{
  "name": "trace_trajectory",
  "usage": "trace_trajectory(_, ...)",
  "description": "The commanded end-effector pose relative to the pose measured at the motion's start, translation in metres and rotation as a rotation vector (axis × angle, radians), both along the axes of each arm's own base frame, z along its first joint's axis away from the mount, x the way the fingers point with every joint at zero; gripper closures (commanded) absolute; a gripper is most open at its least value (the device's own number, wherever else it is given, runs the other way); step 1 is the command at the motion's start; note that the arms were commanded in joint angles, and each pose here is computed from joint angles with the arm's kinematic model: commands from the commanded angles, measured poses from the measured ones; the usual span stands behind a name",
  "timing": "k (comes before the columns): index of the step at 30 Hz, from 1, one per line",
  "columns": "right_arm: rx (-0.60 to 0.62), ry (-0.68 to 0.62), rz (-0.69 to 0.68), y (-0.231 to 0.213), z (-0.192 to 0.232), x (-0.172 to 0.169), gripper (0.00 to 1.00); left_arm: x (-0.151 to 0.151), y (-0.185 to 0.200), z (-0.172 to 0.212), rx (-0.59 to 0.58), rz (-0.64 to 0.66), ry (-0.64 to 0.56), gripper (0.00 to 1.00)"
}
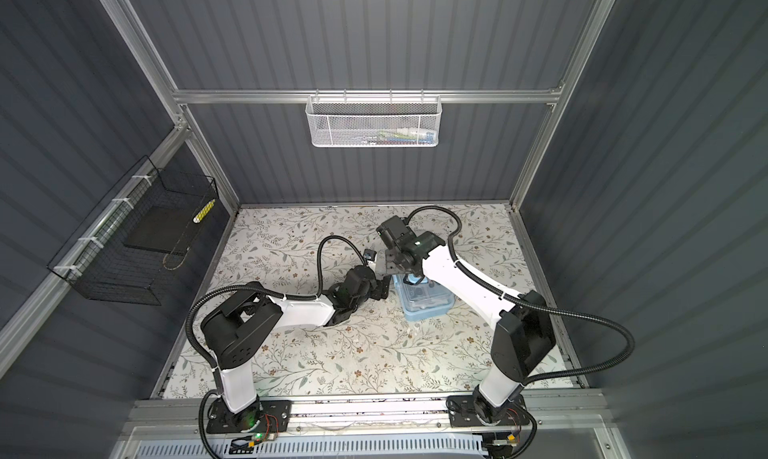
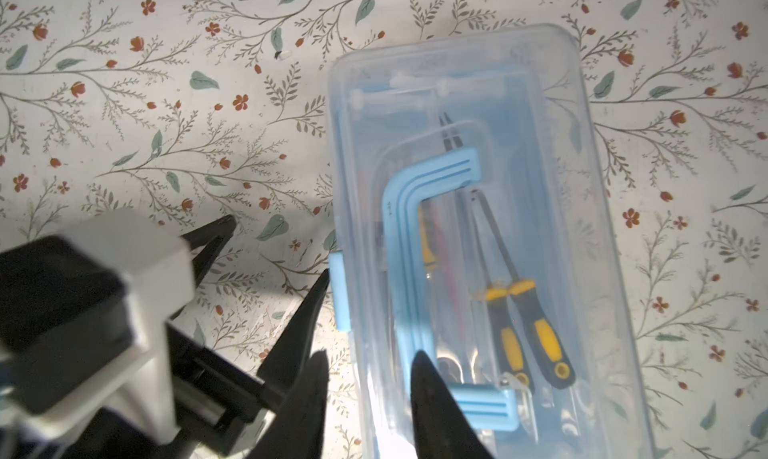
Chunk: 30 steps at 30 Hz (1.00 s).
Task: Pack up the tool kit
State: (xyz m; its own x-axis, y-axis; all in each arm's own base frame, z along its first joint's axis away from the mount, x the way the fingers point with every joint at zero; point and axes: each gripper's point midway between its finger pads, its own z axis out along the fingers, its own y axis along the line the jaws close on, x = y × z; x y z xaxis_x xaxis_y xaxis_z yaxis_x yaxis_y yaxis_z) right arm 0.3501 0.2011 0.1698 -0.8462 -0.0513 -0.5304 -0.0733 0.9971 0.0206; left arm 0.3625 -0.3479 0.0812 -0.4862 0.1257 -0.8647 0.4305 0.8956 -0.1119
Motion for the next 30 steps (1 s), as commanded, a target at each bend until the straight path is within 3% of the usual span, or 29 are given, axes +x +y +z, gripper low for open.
trace_trajectory(1, 0.052, 0.037, 0.006, -0.016, -0.020, 0.002, 0.61, -0.006, -0.024, 0.017, -0.091, -0.073, -0.012, 0.14)
trace_trajectory(10, 0.182, 0.083, 0.141, 0.003, -0.040, 0.005, 0.50, -0.017, -0.036, 0.012, -0.093, -0.113, 0.006, 0.15)
trace_trajectory(17, 0.215, 0.119, 0.269, 0.018, -0.043, 0.003, 0.37, -0.024, -0.050, 0.006, -0.087, -0.150, 0.020, 0.15)
trace_trajectory(22, 0.236, 0.176, 0.329, 0.026, -0.053, -0.005, 0.45, -0.030, -0.058, 0.012, -0.081, -0.172, 0.004, 0.16)
trace_trajectory(27, 0.283, 0.217, 0.424, 0.039, -0.060, -0.021, 0.59, -0.034, -0.060, 0.011, -0.070, -0.186, 0.002, 0.16)
trace_trajectory(30, 0.317, 0.244, 0.475, 0.047, -0.061, -0.032, 0.60, -0.037, -0.063, 0.011, -0.066, -0.197, -0.004, 0.16)
